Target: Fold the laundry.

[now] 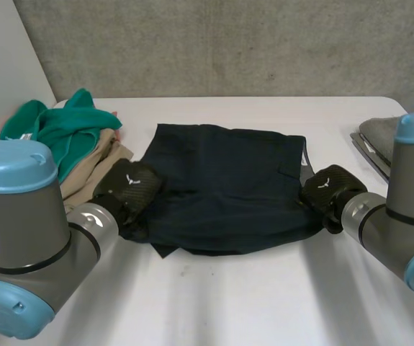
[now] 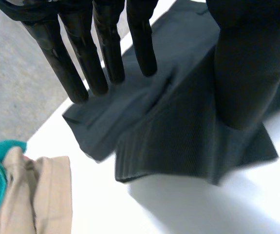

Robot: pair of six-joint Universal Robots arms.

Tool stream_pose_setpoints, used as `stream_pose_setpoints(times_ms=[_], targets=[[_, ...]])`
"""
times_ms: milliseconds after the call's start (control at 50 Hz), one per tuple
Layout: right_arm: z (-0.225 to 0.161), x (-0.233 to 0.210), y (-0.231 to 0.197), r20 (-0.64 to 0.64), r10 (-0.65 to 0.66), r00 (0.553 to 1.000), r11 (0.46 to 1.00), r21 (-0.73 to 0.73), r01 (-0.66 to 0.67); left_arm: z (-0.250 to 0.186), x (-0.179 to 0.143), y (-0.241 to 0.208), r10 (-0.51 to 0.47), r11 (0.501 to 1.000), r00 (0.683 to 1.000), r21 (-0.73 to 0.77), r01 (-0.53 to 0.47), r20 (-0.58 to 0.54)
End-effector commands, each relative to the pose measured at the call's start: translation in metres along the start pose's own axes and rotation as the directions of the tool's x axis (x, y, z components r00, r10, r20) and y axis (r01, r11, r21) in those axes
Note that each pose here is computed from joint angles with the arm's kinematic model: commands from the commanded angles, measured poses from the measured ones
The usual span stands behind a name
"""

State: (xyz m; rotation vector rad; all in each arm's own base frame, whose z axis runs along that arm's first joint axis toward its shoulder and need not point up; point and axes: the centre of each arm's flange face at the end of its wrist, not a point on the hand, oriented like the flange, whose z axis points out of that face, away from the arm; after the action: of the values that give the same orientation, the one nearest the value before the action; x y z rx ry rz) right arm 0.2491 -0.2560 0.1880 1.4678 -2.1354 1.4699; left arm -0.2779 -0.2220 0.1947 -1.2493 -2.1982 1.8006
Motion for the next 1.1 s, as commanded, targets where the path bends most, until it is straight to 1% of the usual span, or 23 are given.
stream_pose_setpoints(times_ms=[20, 140, 240, 380, 540, 620, 820, 980, 1100], targets=[[0.012, 0.009, 0.013, -0.076, 0.112, 0.991, 0.993, 0.036, -0.109, -0.003, -0.006, -0.012, -0.010, 0.997, 0.999, 0.082, 0.007, 0.045], [0.014, 0.010, 0.016, -0.078, 0.232, 0.970, 0.972, 0.057, -0.228, -0.034, 0.001, -0.007, -0.022, 0.997, 0.999, 0.080, 0.019, 0.036], [0.016, 0.012, 0.017, -0.082, 0.258, 0.963, 0.965, 0.069, -0.253, -0.061, 0.012, 0.009, -0.072, 0.996, 0.997, 0.047, 0.071, 0.011], [0.017, 0.011, 0.021, -0.083, 0.262, 0.962, 0.965, 0.058, -0.257, -0.072, 0.025, 0.019, -0.144, 0.989, 0.989, 0.008, 0.144, -0.033], [0.017, 0.011, 0.022, -0.084, 0.264, 0.961, 0.964, 0.057, -0.260, -0.069, 0.038, 0.027, -0.182, 0.983, 0.980, -0.030, 0.181, -0.081], [0.018, 0.012, 0.022, -0.086, 0.264, 0.961, 0.964, 0.058, -0.260, -0.065, 0.045, 0.035, -0.181, 0.982, 0.978, -0.071, 0.174, -0.104], [0.021, 0.018, 0.027, -0.110, 0.273, 0.956, 0.962, 0.059, -0.268, -0.066, 0.061, 0.045, -0.167, 0.982, 0.975, -0.116, 0.151, -0.145], [0.020, 0.015, 0.029, -0.103, 0.273, 0.956, 0.962, 0.054, -0.269, -0.049, 0.066, 0.052, -0.165, 0.979, 0.974, -0.141, 0.144, -0.154], [0.020, 0.012, 0.030, -0.087, 0.272, 0.958, 0.962, 0.050, -0.269, -0.026, 0.069, 0.057, -0.156, 0.981, 0.977, -0.137, 0.136, -0.144]])
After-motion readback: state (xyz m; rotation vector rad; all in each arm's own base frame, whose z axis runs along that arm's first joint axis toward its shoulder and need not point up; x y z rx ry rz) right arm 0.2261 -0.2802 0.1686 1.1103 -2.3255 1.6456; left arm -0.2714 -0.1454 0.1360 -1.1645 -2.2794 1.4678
